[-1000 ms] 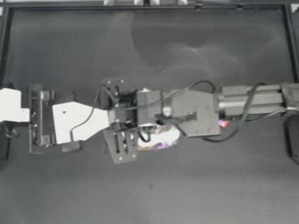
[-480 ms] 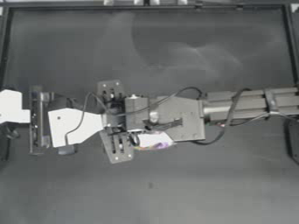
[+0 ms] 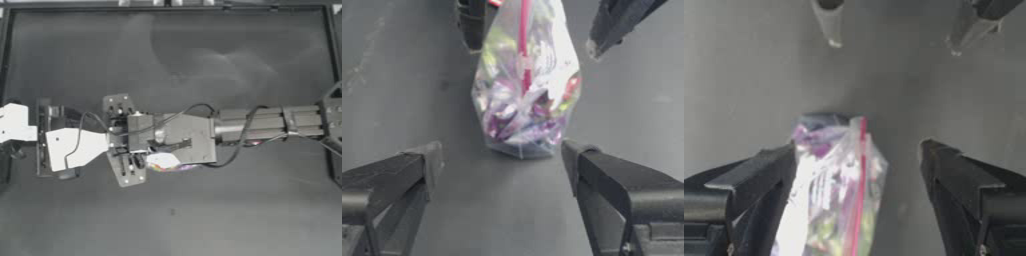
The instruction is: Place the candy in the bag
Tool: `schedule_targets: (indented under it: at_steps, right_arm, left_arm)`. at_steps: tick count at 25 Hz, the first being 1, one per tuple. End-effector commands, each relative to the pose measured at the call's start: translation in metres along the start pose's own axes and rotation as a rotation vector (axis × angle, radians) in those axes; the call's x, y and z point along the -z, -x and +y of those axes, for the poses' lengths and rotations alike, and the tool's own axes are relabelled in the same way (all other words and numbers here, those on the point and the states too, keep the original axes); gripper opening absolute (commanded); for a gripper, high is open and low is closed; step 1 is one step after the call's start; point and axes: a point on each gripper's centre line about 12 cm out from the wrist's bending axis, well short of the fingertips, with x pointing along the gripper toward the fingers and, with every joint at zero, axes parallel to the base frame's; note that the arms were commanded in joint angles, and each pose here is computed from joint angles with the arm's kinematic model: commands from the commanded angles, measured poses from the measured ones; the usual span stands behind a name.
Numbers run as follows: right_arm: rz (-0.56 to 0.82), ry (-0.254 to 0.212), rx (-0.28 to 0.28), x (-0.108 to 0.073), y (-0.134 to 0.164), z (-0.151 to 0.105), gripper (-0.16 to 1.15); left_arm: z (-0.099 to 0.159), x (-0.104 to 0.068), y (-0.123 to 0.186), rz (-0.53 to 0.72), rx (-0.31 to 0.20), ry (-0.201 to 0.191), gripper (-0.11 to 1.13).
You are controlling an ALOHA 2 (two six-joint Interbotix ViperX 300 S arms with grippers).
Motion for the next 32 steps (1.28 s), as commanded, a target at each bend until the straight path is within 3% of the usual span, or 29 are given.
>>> schedule_targets:
  at_steps: [1,23,32]
  right_arm:
    - [-0.027,-0.009,0.019,-0.004,0.017,-0.007,0.99]
    - [-0.002,-0.028,-0.02,0.003,0.002,-0.006,0.98]
    - [0.0,-0.033,-0.033,0.004,-0.001,-0.006,0.73]
  left_arm:
    - [0.0,-0.005,-0.001,-0.02,-0.002,0.0,1.0]
    - [-0.001,-0.004,-0.001,-0.011,0.004,0.003,1.0]
    - [-0.001,-0.004,-0.001,-0.011,0.005,0.004,1.0]
